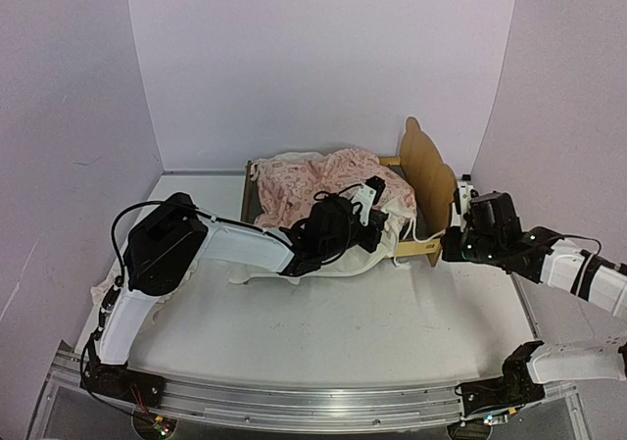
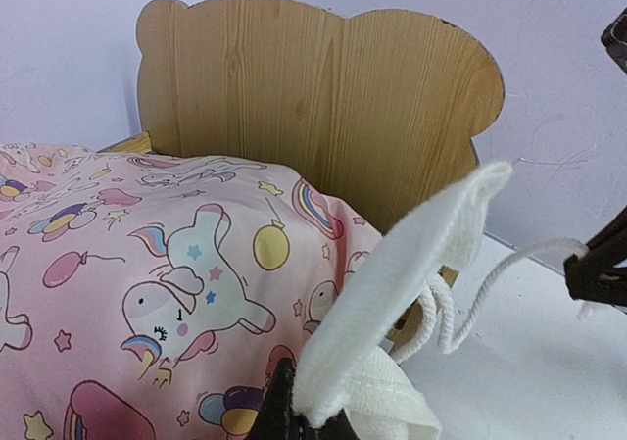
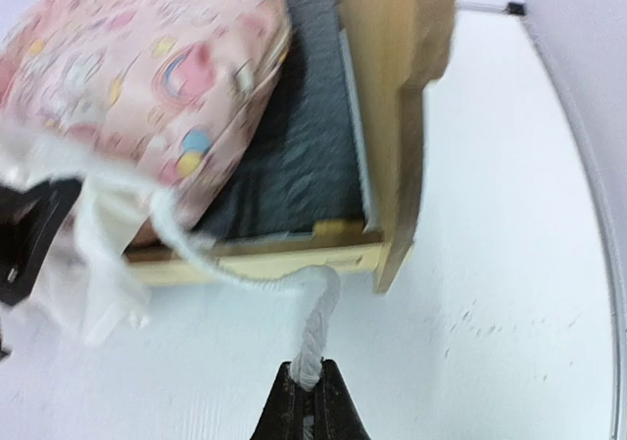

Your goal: Set up the pet bed

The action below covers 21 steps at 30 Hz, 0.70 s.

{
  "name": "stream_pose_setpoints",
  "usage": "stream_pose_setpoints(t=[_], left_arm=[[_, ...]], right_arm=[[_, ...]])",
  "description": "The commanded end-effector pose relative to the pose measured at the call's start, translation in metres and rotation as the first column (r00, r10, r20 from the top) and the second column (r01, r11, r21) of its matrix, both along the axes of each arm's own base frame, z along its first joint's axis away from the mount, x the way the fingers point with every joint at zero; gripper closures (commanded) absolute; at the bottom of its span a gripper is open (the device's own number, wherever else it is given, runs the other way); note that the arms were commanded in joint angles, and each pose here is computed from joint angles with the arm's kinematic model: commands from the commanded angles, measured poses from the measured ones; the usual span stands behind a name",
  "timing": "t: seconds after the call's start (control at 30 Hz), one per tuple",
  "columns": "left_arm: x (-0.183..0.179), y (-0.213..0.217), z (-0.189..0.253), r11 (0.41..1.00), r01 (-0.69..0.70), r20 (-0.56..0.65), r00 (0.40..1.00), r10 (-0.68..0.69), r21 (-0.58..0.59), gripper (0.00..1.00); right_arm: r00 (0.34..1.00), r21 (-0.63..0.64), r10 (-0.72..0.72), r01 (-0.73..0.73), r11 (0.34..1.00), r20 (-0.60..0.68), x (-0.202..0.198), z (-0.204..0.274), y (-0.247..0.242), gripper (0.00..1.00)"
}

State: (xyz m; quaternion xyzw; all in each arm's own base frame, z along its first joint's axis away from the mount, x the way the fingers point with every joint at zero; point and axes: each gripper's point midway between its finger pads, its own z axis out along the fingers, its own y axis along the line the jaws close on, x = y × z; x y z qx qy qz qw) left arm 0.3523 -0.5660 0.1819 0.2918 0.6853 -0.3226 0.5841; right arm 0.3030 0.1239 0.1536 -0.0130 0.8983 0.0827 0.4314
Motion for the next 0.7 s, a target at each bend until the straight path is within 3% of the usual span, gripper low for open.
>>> stream_pose_setpoints(t=[0.0, 0.03, 0.07, 0.1, 0.13, 0.17, 0.27, 0.33, 0.4, 0.5, 0.67], left_arm=[[0.002, -0.001, 0.051, 0.996, 0.013, 0.087, 0.996, -0.005, -0.086, 1.00], [0.003, -0.001, 0.051, 0.996, 0.006, 0.090, 0.996, 0.002, -0.084, 1.00], [0.004, -0.001, 0.050, 0.997, -0.002, 0.092, 0.996, 0.009, -0.083, 1.00], [0.006, 0.000, 0.050, 0.997, -0.009, 0.096, 0.995, 0.017, -0.081, 1.00], [0.007, 0.001, 0.050, 0.997, -0.020, 0.100, 0.995, 0.027, -0.079, 1.00], [0.009, 0.002, 0.050, 0.997, -0.032, 0.104, 0.994, 0.040, -0.075, 1.00], [0.016, 0.010, 0.049, 0.995, -0.077, 0.115, 0.990, 0.084, -0.062, 1.00], [0.017, 0.012, 0.050, 0.995, -0.079, 0.118, 0.989, 0.085, -0.058, 1.00], [0.018, 0.013, 0.048, 0.995, -0.084, 0.123, 0.988, 0.089, -0.049, 1.00], [0.023, 0.019, 0.047, 0.993, -0.104, 0.119, 0.987, 0.109, -0.047, 1.00], [0.031, 0.025, 0.048, 0.991, -0.124, 0.118, 0.985, 0.129, -0.049, 1.00]], right_arm=[[0.942, 0.128, 0.330, -0.322, 0.938, -0.052, -0.039, 0.001, 0.046, 1.00], [0.879, 0.185, 0.477, -0.465, 0.866, -0.023, -0.053, 0.005, 0.068, 0.98], [0.787, 0.245, 0.617, -0.601, 0.761, 0.014, -0.071, 0.009, 0.090, 0.86], [0.707, 0.327, 0.706, -0.677, 0.659, 0.042, -0.086, 0.014, 0.108, 0.80], [0.630, 0.416, 0.774, -0.721, 0.553, 0.063, -0.099, 0.019, 0.123, 0.66], [0.606, 0.473, 0.795, -0.710, 0.521, 0.035, -0.102, 0.017, 0.130, 0.57], [0.650, 0.471, 0.751, -0.631, 0.617, -0.114, -0.086, -0.008, 0.128, 0.53], [0.836, 0.255, 0.512, -0.462, 0.850, -0.194, -0.048, -0.031, 0.088, 0.46], [0.948, 0.040, 0.284, -0.281, 0.959, -0.143, -0.018, -0.034, 0.043, 0.35], [0.965, -0.036, 0.252, -0.254, 0.966, -0.069, -0.007, -0.042, 0.033, 0.18], [0.941, -0.157, 0.325, -0.336, 0.929, -0.089, 0.007, -0.074, 0.039, 0.17]])
